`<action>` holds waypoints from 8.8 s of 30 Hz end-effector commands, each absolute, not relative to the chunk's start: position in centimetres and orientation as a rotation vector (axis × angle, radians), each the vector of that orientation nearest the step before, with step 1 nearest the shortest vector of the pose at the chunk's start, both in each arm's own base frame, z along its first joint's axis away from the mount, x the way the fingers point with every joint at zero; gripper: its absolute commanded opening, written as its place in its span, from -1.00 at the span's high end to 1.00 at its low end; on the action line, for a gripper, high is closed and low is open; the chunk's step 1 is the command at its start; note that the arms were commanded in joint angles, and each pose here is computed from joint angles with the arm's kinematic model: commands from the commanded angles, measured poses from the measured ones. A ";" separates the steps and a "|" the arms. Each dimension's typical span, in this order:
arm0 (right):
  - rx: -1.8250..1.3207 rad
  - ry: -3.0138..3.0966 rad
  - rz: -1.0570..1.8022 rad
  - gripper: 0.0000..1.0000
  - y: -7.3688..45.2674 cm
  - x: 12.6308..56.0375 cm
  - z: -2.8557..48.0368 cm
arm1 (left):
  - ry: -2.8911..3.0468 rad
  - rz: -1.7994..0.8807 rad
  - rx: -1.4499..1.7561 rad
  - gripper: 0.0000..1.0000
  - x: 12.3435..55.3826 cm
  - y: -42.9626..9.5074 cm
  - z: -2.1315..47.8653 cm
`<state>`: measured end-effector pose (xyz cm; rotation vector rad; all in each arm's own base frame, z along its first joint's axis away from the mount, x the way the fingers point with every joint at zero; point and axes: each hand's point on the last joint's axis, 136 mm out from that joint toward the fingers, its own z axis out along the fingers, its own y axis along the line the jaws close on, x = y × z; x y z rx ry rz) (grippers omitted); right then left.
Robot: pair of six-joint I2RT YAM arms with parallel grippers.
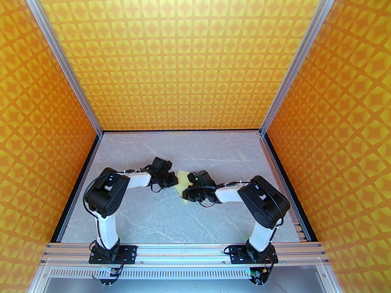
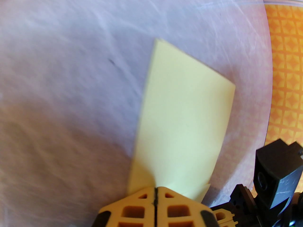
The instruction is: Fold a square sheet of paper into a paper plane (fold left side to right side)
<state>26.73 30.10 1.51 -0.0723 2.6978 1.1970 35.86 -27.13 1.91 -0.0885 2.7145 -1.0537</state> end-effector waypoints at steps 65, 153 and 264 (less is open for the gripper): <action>0.016 2.773 0.852 1.00 25.5 30.7 1.1 | 2.673 -0.920 -0.175 0.22 34.2 -26.6 3.3; -0.027 2.679 0.956 0.91 26.5 30.4 4.6 | 2.644 -1.097 -0.030 0.86 32.1 -30.8 3.4; 0.198 2.749 0.784 1.00 24.9 29.9 -0.4 | 2.588 -1.059 -0.037 0.55 30.8 -30.9 6.3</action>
